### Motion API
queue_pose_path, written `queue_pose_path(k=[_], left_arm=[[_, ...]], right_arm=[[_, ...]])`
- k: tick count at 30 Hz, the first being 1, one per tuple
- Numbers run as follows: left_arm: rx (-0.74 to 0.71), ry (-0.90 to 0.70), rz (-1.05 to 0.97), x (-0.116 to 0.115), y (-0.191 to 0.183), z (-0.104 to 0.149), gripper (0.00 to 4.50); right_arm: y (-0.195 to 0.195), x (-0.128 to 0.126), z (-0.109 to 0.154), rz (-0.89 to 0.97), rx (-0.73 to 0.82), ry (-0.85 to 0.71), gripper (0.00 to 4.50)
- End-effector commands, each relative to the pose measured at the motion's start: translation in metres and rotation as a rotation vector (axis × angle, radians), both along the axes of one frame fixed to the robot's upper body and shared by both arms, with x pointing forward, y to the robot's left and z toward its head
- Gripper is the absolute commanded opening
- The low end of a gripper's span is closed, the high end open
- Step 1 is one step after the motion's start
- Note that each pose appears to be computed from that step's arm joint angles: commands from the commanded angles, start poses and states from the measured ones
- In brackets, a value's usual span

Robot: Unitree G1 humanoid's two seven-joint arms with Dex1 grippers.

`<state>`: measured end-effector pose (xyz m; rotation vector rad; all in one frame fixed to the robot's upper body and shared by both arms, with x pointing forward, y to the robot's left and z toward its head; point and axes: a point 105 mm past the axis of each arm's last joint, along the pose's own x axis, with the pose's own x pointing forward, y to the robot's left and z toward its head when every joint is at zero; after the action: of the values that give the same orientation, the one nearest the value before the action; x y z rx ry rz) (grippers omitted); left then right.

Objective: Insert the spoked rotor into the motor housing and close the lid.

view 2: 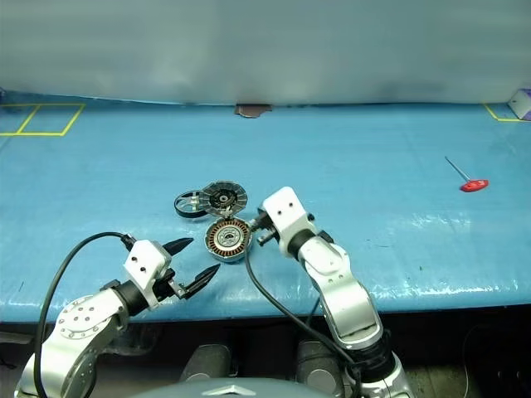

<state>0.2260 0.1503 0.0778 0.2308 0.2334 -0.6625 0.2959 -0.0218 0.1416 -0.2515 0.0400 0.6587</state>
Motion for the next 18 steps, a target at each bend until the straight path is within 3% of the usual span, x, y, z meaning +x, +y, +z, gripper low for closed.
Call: queue_pose_path(k=[1, 6, 12, 18], left_arm=[[-0.005, -0.053, 0.0, -0.002, -0.003, 0.013, 4.5], [-0.001, -0.073, 0.045, -0.006, 0.001, 0.014, 4.5], [-0.003, -0.074, 0.067, -0.014, 0.006, 0.01, 4.5], [-0.011, -0.057, 0.063, -0.017, 0.007, 0.007, 4.5]], right_arm=[[0.029, -0.004, 0.026, 0.117, 0.018, -0.073, 0.67], [0.048, 0.002, 0.001, 0.169, -0.03, -0.011, 0.67], [0.055, -0.008, -0.034, 0.217, -0.065, 0.087, 0.67], [0.054, -0.014, -0.05, 0.227, -0.079, 0.146, 0.67]])
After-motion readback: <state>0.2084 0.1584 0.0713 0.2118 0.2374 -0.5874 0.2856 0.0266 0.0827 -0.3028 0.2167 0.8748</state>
